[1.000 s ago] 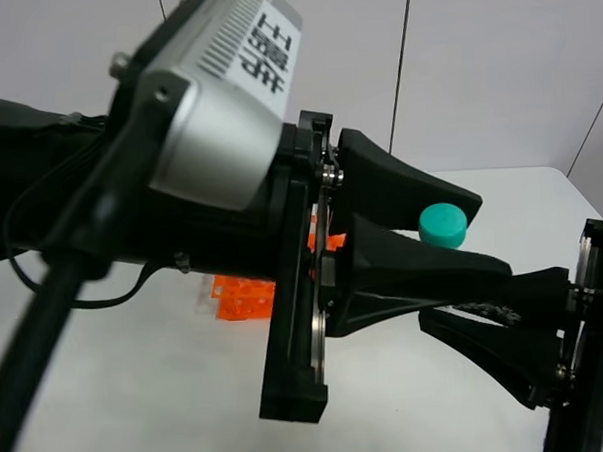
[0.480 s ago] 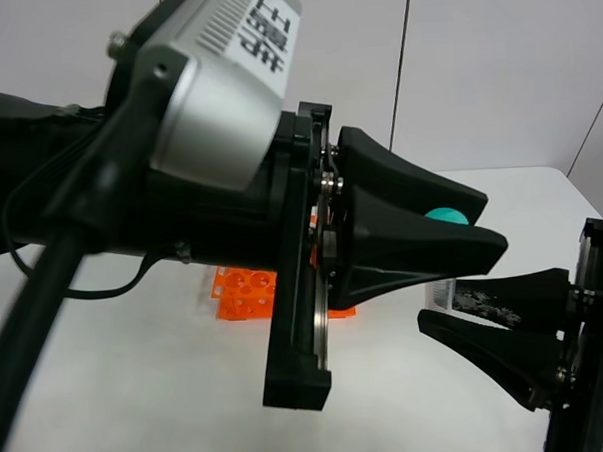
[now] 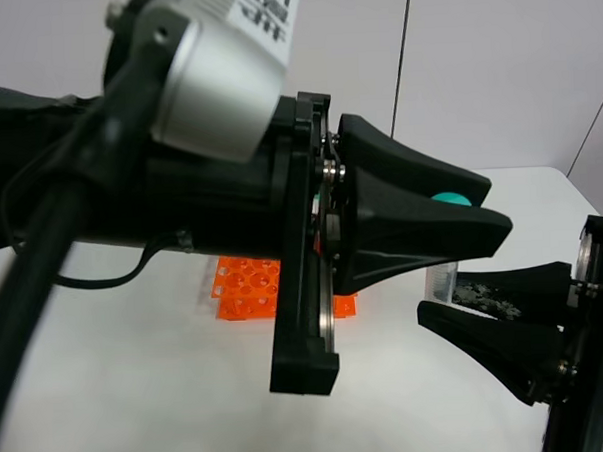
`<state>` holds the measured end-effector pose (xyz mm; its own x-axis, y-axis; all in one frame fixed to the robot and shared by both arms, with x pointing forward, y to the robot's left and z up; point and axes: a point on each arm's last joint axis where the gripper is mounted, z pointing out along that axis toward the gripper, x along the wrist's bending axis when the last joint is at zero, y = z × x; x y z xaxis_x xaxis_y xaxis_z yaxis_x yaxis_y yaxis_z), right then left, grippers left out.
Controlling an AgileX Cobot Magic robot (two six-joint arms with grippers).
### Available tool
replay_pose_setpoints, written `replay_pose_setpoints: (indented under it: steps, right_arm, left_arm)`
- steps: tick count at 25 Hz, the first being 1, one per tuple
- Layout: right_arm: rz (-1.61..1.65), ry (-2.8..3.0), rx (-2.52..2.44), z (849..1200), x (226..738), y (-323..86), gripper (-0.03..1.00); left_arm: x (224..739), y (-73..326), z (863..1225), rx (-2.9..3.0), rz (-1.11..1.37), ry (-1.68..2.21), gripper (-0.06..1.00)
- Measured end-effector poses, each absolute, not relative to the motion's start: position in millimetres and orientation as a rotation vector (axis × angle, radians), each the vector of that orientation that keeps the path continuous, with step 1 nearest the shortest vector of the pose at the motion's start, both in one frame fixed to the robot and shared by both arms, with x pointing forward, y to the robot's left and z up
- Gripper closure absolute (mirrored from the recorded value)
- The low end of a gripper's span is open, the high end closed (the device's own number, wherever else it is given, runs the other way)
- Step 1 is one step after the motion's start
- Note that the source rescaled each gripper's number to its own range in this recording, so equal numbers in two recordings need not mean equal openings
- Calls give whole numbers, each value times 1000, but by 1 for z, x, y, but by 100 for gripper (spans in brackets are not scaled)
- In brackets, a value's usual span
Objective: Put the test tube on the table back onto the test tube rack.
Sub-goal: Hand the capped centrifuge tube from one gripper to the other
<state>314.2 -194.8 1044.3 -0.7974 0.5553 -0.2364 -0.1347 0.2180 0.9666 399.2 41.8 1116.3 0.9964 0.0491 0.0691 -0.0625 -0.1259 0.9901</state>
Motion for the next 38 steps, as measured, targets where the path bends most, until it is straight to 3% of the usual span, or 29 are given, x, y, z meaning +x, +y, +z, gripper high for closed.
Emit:
replay_pose_setpoints:
  steps: [21,26,35,38]
  right_arm:
    - [1717,1894,480,1042,328,-178,92]
    - [1725,1888,484,1038,334,-170,75]
    - [1696,1907,468,1036,334,-170,70]
    - [1627,1993,490,1029,334,-171,58]
  left_arm:
    - [408,41,1127,1699,185,23,94]
    - [410,41,1126,1708,206,37,94]
    - [411,41,1126,1711,219,53,94]
    - [412,41,1126,1712,225,57,94]
